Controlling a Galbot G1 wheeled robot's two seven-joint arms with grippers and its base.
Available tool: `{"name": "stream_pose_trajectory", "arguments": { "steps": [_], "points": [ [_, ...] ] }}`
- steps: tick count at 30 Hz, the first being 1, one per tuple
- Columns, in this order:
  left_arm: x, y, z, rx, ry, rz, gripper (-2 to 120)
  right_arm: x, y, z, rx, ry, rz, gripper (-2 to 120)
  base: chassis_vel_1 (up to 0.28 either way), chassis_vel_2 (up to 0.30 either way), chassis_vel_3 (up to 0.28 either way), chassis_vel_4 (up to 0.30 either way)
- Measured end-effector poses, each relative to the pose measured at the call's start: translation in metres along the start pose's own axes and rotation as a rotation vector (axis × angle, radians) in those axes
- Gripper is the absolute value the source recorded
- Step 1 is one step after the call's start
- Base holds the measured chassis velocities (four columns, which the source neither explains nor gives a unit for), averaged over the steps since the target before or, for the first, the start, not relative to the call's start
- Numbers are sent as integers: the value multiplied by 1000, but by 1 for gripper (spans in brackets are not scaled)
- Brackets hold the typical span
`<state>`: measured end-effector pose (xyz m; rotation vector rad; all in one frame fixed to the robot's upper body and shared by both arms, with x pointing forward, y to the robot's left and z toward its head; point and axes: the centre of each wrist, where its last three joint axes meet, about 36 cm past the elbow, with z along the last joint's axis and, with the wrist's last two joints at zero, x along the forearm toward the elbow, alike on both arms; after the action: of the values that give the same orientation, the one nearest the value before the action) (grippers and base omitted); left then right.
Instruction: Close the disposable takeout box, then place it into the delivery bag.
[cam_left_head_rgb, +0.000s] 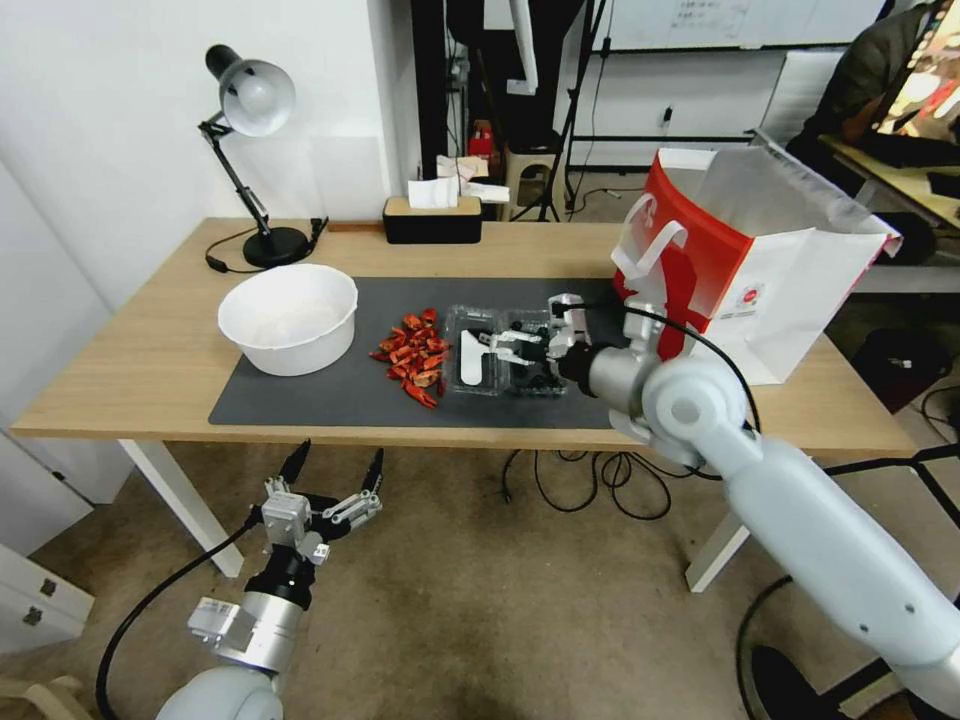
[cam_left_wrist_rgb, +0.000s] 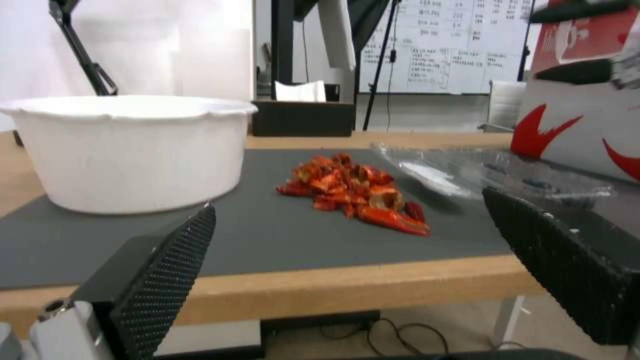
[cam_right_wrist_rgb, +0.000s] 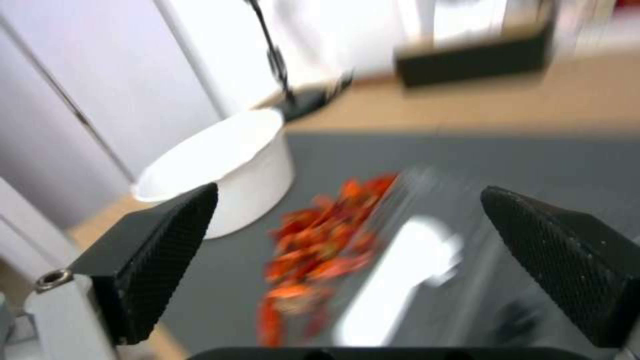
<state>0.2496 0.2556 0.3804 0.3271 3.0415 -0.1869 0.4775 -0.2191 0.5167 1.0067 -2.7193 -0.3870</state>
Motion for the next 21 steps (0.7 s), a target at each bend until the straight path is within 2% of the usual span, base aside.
{"name": "stream_pose_trajectory", "arguments": {
  "steps": [2,3,5,10,12,14,15,17,19,21],
  "points": [
    [-1,1,-3,3,-6,0,100,16,-10,11,134,-43,0,100,0,0,0,0],
    [-1,1,-3,3,-6,0,100,16,-10,11,134,-43,0,100,0,0,0,0],
    [-2,1,-7,12,-11,6,100,39,-13,23,256,-84,3,100,0,0,0,0],
    [-6,-1,-14,29,-17,23,100,65,-9,38,305,-136,19,100,0,0,0,0],
    [-8,-2,-17,40,-19,33,100,80,-7,54,328,-166,42,100,0,0,0,0],
    [-12,-5,-19,47,-21,48,100,102,-8,69,381,-226,102,100,0,0,0,0],
    [-12,-5,-19,47,-21,48,100,102,-8,69,381,-226,102,100,0,0,0,0],
    [-14,-9,-21,61,-18,70,100,125,-2,88,387,-265,183,100,0,0,0,0],
    [-15,-10,-22,67,-17,77,100,132,1,95,385,-269,208,100,0,0,0,0],
    [-18,-14,-24,87,-11,94,100,151,8,117,378,-265,274,100,0,0,0,0]
  ]
}}
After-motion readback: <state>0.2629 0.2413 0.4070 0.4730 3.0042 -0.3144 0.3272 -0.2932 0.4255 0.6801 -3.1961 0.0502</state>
